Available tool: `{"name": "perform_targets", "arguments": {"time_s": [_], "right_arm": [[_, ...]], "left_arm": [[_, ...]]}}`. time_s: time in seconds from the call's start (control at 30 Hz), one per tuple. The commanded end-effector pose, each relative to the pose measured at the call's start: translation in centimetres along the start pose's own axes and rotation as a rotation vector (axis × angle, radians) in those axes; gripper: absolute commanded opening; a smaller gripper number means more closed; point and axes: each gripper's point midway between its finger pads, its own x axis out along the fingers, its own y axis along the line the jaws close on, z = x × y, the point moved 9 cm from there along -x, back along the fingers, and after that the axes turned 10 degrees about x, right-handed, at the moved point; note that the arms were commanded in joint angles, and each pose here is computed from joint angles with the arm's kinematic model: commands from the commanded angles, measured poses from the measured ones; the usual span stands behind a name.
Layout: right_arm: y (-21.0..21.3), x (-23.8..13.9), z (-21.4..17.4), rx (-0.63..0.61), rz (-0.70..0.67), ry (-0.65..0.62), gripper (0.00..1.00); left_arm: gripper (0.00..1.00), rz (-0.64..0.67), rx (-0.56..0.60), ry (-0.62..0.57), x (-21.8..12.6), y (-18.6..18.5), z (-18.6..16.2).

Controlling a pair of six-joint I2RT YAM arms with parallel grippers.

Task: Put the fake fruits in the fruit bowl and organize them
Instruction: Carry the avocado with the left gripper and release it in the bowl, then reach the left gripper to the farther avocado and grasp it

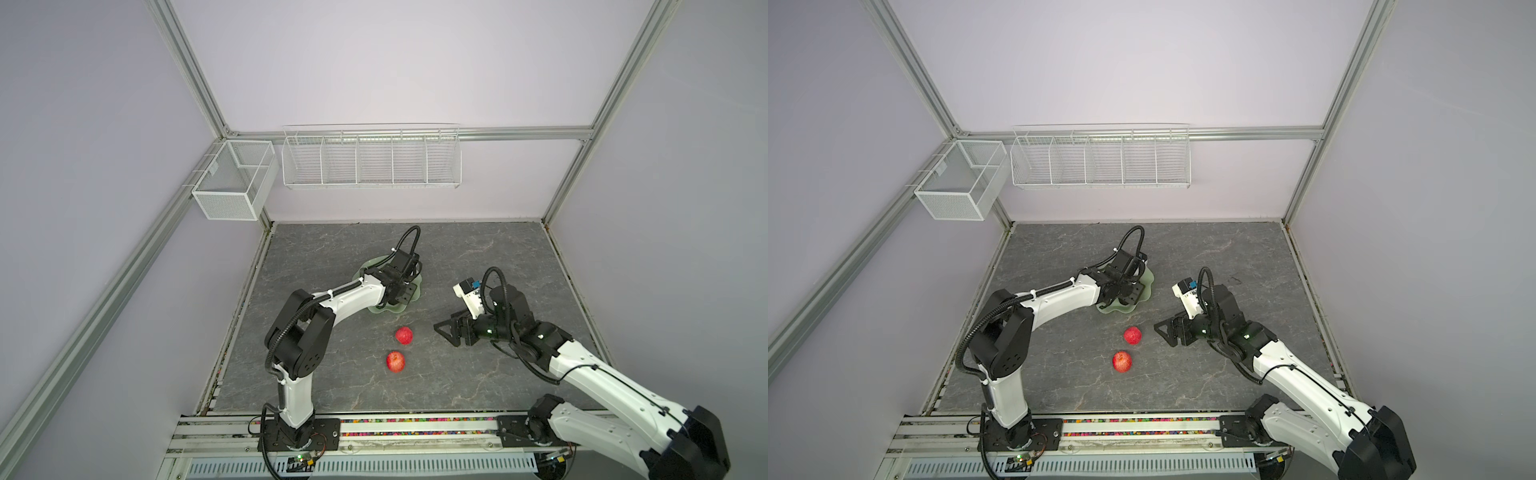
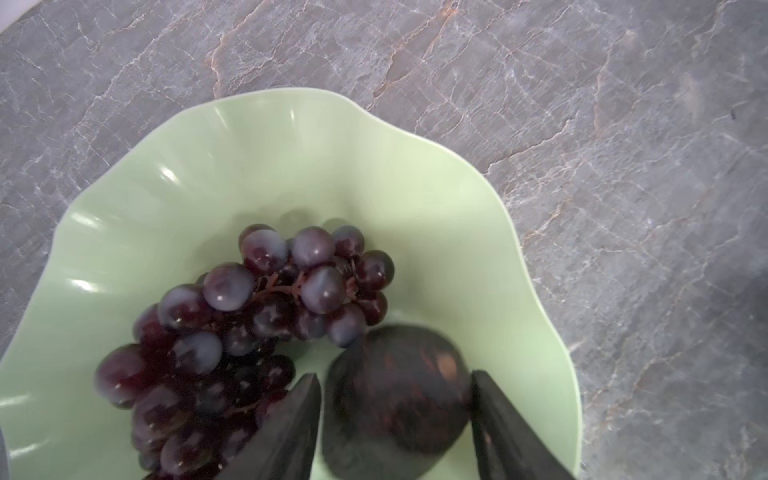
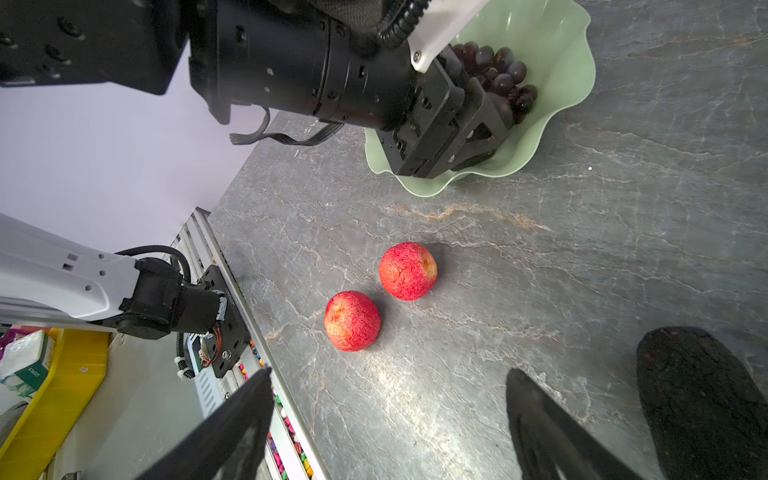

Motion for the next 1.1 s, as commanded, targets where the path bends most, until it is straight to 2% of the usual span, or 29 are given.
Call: {"name": "perform_targets", "arguments": {"time_s": [0.0,0.13,0.23,0.3,0.4,0.53,0.63,0.77,0.87,1.07], "right_arm": [[0.3,-0.1,0.1,-0.015,0.005,0.000,0.89],[0.2,-0.5,0.0,-0.008,-0.022,-0.013,0.89],[-0.6,-1.2,-0.4,0.026,-0.101,-0.048,0.89],[-1.8,-1.5,-1.0,0.080,-0.180,-0.051,0.89],[-4.0,-1.7,-2.7,0.201,-0.257,-0.045,0.89],[-6.0,-2.8,-5.2,0.329,-0.320,-0.060,0.89],[-6.5,-4.3,-6.6,0.358,-0.374,-0.079,0.89],[-6.3,-6.5,-8.0,0.374,-0.395,-0.135,0.89],[-6.3,-7.3,-8.9,0.374,-0.383,-0.158,0.89],[-5.9,-7.0,-9.2,0.364,-0.312,-0.128,0.88]], "left_arm": [[0.59,0.022,-0.004,-0.067,-2.2,0.9,1.2],[0.60,-0.008,-0.003,-0.105,-3.8,0.8,1.7],[0.60,-0.105,0.029,-0.169,-5.7,-0.1,2.3],[0.60,-0.180,0.054,-0.218,-6.8,-1.6,2.6],[0.61,-0.322,0.154,-0.274,-7.2,-5.2,2.7],[0.62,-0.382,0.170,-0.220,-6.5,-9.1,3.4],[0.62,-0.382,0.081,-0.169,-5.9,-12.0,4.1],[0.62,-0.357,-0.124,-0.140,-4.3,-15.0,4.0],[0.62,-0.362,-0.288,-0.151,-2.8,-15.7,3.5],[0.63,-0.358,-0.370,-0.172,-2.4,-17.1,4.1]]}}
